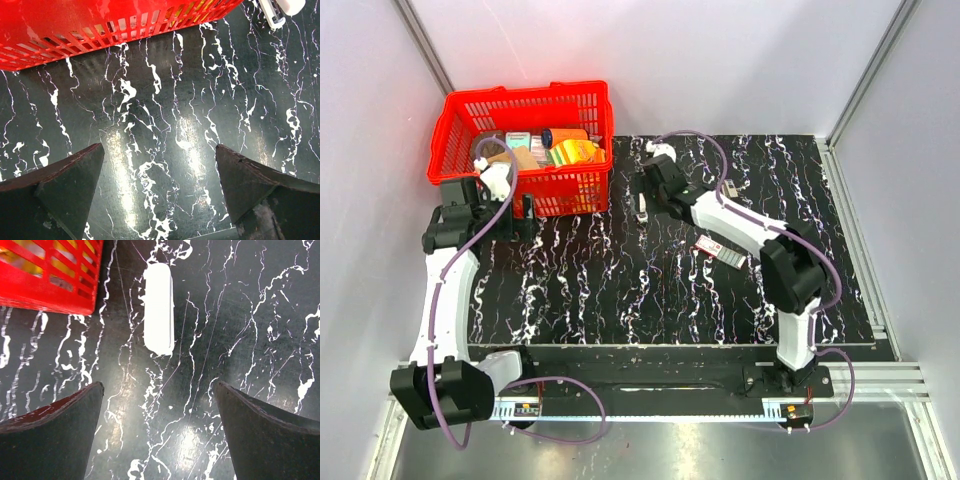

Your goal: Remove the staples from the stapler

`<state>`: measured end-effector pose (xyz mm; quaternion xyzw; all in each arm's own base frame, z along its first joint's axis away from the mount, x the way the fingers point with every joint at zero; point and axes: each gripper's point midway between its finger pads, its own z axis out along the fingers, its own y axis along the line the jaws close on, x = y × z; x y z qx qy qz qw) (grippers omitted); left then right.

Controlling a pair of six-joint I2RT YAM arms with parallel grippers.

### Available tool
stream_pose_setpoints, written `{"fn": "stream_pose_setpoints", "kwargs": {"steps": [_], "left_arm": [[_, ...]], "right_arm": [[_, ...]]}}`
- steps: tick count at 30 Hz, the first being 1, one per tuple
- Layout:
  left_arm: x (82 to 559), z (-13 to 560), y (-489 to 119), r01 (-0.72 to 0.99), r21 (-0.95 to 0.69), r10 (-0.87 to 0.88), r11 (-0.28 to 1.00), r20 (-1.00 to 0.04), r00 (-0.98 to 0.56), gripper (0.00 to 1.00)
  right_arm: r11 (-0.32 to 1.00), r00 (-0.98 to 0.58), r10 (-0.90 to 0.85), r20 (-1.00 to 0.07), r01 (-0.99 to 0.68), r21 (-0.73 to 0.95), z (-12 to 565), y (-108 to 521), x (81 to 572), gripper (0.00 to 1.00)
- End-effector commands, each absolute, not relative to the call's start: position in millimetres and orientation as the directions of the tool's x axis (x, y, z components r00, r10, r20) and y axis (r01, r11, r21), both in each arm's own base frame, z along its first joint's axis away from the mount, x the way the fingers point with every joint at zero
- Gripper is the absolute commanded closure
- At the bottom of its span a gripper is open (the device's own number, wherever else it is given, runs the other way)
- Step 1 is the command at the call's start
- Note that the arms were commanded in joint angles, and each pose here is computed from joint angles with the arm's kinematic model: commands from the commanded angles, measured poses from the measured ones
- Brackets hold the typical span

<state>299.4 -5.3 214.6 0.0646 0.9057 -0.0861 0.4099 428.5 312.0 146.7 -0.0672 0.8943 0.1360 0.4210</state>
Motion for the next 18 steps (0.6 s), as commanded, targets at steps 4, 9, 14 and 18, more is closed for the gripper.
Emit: {"fn": "stream_pose_setpoints", "kwargs": {"steps": [4, 9, 14, 18], "left_arm": [[304, 227, -2, 0.206, -0.093, 0.056, 0.974, -0.784, -0.618, 0.01], [304, 224, -1, 0.207, -0.094, 0.055, 0.974, -0.784, -0.618, 0.01], [302, 226, 0, 0.21, -0.077, 0.069, 0.975, -0.79, -0.609, 0.01], [301, 222, 0, 0.214, -0.073, 0.076, 0.974, -0.785, -0.615, 0.01]], "right_arm": [[0.964, -0.605, -0.11, -0.789, -0.258, 0.063, 136, 324, 462, 0.01], [0.958, -0.612, -0.197, -0.766, -0.287, -0.018, 110, 334, 481, 0.01], [0.956, -0.609, -0.228, -0.76, -0.289, -0.055, 92, 338, 492, 0.05], [0.954, -0.607, -0.222, -0.763, -0.297, -0.042, 87, 343, 495, 0.17]]}}
